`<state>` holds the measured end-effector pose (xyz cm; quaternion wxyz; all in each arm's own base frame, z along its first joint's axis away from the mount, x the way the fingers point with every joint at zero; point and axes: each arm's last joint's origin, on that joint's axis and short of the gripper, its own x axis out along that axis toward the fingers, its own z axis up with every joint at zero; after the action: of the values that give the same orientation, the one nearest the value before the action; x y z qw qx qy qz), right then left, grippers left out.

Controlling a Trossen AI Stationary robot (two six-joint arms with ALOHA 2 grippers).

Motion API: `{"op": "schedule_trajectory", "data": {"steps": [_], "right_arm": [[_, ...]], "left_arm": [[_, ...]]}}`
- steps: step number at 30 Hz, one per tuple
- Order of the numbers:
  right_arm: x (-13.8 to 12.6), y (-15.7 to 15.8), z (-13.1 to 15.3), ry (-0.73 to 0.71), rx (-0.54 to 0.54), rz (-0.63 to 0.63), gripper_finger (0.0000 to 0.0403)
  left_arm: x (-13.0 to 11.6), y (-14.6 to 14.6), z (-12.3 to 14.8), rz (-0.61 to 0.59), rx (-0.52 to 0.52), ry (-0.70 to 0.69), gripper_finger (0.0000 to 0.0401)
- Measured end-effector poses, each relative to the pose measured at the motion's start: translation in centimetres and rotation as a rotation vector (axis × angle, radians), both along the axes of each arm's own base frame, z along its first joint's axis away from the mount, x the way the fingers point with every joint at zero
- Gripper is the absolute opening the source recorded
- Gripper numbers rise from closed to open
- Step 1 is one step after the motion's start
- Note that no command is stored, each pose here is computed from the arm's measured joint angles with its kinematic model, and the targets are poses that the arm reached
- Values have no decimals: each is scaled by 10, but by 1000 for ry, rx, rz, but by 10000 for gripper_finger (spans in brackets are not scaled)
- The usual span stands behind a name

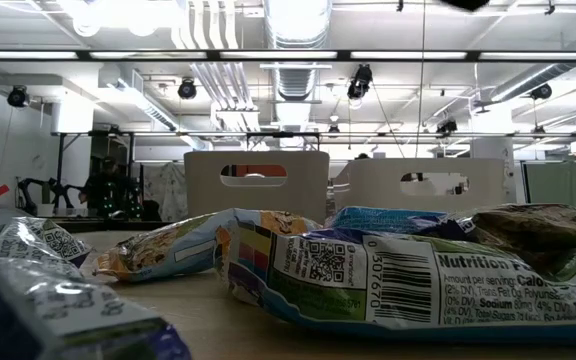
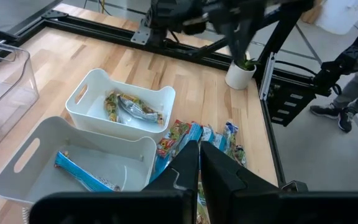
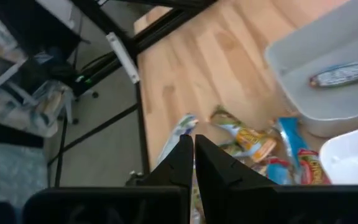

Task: Pick and place Granola Bars by type
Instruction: Put the blue granola bar into the transparent bin

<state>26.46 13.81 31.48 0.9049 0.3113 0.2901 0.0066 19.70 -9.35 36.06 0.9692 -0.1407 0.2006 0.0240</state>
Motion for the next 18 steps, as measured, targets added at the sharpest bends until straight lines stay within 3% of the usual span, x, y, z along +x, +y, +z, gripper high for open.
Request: {"op": "schedule_trajectory", "data": {"steps": [13,18], "right_arm": [[-29,40,20,-38,-159,121,9],[-37,58,13,-64,-295,215,9]], "left_arm": [[0,0,0,0,1,0,0],[0,0,0,-1,1,0,0]]}}
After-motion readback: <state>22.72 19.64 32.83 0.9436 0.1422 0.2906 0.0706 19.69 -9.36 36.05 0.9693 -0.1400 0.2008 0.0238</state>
